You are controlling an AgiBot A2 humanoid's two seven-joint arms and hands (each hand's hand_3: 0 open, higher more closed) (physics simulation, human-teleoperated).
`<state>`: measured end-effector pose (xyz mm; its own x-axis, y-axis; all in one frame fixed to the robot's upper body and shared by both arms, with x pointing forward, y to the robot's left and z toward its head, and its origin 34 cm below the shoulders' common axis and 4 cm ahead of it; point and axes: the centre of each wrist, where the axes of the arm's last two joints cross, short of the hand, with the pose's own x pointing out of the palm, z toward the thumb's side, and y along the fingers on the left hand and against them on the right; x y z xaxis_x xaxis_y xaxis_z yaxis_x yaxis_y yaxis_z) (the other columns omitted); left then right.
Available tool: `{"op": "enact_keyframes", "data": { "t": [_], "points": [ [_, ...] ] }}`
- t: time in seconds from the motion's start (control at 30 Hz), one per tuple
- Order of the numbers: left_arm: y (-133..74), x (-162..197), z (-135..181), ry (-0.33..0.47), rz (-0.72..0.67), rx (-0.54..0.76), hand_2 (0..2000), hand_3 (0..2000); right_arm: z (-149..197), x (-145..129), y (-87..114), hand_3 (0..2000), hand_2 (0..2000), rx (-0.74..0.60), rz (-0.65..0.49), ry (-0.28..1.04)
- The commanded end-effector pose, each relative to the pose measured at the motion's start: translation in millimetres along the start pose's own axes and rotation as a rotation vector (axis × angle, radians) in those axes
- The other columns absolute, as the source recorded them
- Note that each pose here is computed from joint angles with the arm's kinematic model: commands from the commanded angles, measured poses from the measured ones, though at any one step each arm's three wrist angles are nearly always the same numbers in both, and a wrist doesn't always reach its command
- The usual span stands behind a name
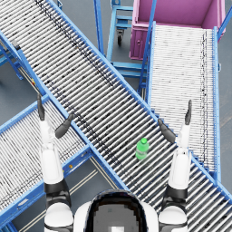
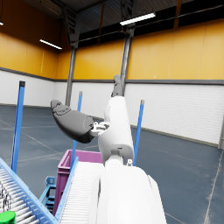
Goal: Pick up the oil and place it on the left assembly line, put the cola on the right, and keep Sprite still
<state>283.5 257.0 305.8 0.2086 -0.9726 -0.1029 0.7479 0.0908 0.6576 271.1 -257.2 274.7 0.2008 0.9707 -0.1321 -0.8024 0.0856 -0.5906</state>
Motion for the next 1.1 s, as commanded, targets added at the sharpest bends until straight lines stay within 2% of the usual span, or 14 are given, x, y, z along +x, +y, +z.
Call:
{"op": "enact_keyframes", "data": {
  "t": [0.03, 0.37, 0.87, 1.0, 1.07, 1.1],
  "points": [
    [3.0, -2.3, 2.3, 0.001, 0.009, 0.01, 0, 0, 3.5, 0.6, -2.5, 0, 0, -0.015, 0.002, -0.001],
    [-1.2, 0.3, -0.5, -0.004, 0.003, -0.003, 0, 0, 3.1, -0.5, -1.3, 0, 0, -0.013, -0.006, -0.004],
    [3.6, -1.7, 4.6, -0.004, 0.012, 0.02, 0, 0, 0.2, 2.0, 1.6, 0, 0, 0.001, -0.003, -0.011],
    [3.6, -1.7, 4.7, -0.005, 0.013, 0.02, 0, 0, 4.2, -0.5, -3.4, 0, 0, -0.018, -0.014, -0.01],
    [2.8, -0.6, 4.1, -0.007, 0.01, 0.017, 0, 0, 0.5, 1.3, 0.3, 0, 0, -0.001, -0.008, -0.013],
    [3.6, -1.6, 4.7, -0.006, 0.014, 0.02, 0, 0, 5.2, -0.5, -5.4, 0, 0, -0.024, -0.014, -0.011]
  ]
}}
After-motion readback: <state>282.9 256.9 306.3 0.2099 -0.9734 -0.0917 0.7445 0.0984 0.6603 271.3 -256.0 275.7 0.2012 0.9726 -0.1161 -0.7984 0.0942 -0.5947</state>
